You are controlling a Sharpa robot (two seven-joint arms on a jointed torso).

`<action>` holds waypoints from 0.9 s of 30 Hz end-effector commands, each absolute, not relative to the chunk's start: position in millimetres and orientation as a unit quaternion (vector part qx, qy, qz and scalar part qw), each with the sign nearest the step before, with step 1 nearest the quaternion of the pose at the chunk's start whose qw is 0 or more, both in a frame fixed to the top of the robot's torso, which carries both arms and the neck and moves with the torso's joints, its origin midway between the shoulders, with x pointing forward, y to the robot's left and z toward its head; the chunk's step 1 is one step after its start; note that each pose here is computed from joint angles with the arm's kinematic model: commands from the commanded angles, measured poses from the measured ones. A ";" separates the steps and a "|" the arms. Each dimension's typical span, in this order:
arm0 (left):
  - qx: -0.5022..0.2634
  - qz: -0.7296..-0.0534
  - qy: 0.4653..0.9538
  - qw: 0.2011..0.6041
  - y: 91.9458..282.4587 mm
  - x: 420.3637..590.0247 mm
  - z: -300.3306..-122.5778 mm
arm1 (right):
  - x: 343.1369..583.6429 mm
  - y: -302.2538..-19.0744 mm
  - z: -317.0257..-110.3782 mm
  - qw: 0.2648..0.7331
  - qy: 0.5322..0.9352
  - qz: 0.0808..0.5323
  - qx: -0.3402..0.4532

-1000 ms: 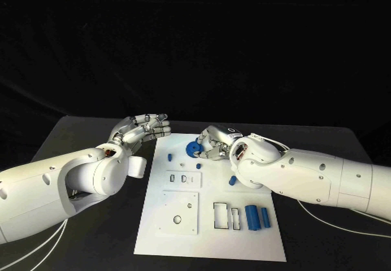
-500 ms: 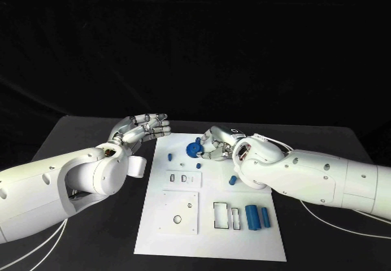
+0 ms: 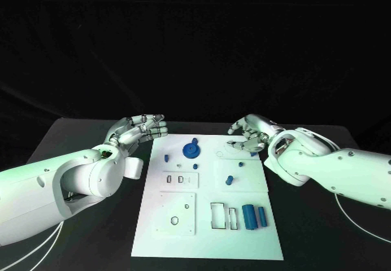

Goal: Assemble the parts on the task board

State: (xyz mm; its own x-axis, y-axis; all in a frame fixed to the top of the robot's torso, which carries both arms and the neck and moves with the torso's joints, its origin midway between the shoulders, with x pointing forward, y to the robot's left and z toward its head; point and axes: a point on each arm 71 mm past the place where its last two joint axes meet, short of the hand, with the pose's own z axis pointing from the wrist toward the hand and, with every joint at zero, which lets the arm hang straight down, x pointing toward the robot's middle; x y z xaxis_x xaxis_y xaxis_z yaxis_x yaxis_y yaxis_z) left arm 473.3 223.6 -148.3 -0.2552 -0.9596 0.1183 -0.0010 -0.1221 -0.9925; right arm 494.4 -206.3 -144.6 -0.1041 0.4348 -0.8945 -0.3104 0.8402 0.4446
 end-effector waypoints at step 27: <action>-0.448 -0.607 0.519 0.401 217.9 475.8 -146.7 | 499.3 -294.2 -161.9 0.627 0.728 0.269 0.065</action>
State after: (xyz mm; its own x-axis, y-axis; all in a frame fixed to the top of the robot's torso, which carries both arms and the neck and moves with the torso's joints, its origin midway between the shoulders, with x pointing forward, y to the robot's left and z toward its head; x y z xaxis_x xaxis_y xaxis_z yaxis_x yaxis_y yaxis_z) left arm 476.1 220.1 -148.6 -0.2600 -0.9581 0.1200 0.0086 -0.1266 -0.9919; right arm 500.2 -297.0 -160.0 -0.1743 0.4623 -0.8694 -0.2166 0.8433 0.4919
